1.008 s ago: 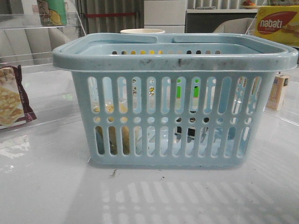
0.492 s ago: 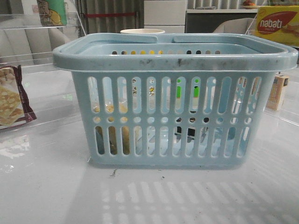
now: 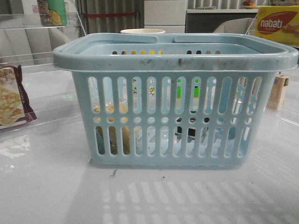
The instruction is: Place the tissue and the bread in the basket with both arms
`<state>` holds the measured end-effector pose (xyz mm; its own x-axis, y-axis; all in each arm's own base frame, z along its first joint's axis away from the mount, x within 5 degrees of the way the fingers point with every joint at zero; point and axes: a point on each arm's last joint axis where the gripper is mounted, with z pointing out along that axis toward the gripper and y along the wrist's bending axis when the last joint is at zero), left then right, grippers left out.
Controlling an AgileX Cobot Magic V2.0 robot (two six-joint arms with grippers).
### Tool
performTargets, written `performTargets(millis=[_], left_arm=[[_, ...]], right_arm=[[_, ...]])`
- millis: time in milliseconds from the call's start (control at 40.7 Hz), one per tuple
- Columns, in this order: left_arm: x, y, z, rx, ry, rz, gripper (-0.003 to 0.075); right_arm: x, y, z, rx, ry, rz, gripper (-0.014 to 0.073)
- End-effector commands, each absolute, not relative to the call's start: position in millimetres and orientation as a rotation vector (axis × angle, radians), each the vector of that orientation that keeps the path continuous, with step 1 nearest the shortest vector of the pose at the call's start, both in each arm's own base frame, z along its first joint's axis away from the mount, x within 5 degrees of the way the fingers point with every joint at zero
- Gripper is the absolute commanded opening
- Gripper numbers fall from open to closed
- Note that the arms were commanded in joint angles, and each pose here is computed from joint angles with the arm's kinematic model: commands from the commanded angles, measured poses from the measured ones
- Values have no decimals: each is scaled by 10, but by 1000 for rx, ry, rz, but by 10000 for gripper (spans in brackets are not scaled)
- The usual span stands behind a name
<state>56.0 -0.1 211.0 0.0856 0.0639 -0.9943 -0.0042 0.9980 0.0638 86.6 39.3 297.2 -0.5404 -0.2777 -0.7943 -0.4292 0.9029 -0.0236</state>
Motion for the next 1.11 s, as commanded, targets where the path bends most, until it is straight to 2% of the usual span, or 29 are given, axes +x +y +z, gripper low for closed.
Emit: performTargets(millis=[0,172,516,885,1081], left_arm=[[533,-1,2199,35,1380,40,91],[533,-1,2199,35,1380,40,91],[533,-1,2199,35,1380,40,91],[533,-1,2199,35,1380,40,91],[533,-1,2199,35,1380,40,91]], right_arm=[[860,366,3072,-480,2066,205,69],[729,213,2944,-330,1982,153,69],[504,8,2506,-39,1591,-13,69],[549,-31,2073,59,1443,-24,69],[543,-39,2113,72,1409,-29,69]])
